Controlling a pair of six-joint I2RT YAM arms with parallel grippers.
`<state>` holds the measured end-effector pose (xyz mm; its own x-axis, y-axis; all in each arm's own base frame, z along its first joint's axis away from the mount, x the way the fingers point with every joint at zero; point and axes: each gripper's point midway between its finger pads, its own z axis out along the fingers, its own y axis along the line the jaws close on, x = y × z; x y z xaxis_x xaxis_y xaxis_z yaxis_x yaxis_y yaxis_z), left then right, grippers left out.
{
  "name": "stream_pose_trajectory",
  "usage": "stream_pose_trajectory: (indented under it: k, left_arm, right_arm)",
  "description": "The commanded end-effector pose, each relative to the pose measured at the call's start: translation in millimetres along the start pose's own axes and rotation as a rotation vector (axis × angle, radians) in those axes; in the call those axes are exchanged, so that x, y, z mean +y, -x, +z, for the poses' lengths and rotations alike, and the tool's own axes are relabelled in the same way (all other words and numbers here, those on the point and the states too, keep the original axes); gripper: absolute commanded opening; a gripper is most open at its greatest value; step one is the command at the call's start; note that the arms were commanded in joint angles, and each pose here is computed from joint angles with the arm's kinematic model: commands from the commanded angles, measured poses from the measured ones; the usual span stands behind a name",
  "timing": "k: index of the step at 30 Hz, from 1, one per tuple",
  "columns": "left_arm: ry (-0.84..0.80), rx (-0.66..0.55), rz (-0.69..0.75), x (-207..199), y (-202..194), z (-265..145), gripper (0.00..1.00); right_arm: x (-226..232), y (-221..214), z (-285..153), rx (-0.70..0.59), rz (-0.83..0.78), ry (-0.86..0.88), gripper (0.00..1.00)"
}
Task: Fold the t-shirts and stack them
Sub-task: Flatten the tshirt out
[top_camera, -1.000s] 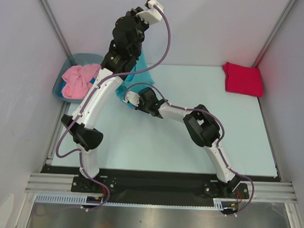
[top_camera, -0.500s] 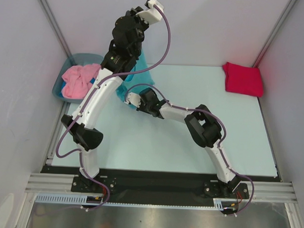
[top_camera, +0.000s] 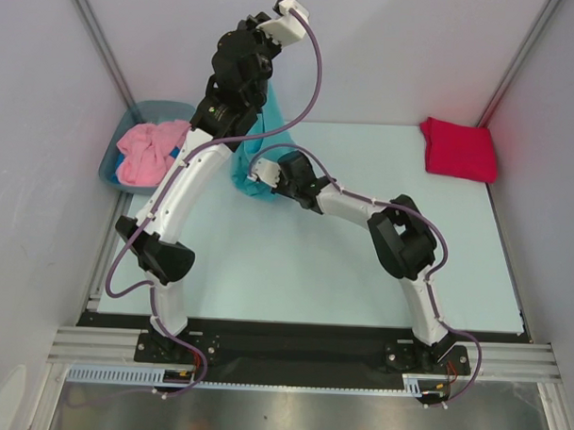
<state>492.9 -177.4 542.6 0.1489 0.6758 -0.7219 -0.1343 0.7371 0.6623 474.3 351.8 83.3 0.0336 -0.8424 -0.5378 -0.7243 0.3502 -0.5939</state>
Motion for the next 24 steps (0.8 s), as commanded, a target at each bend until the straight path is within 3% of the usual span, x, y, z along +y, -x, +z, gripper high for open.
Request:
stream_pose_trajectory:
  k: [1, 15, 19, 20, 21, 24]
  left_arm:
    - [0.061, -0.083, -0.089, 35, 28, -12, 0.00]
    - [0.065, -0.098, -0.108, 36, 31, -12, 0.00]
    - [0.068, -0.100, -0.112, 37, 31, -13, 0.00]
    - [0.068, -0.103, -0.114, 38, 32, -14, 0.00]
    - [0.070, -0.102, -0.115, 39, 32, -14, 0.00]
    - [0.073, -0.103, -0.117, 40, 33, -15, 0.00]
  right_arm:
    - [-30, 3, -25, 0.002, -0.021, -0.058, 0.00]
    - [-129, -47, -44, 0.090, -0.072, -0.315, 0.00]
    - [-134, -57, -42, 0.112, -0.070, -0.315, 0.00]
    - [-125, -66, -41, 0.148, -0.079, -0.277, 0.05]
    - [-121, -68, -39, 0.157, -0.078, -0.265, 0.32]
    - [-111, -72, -38, 0.168, -0.036, -0.236, 0.60]
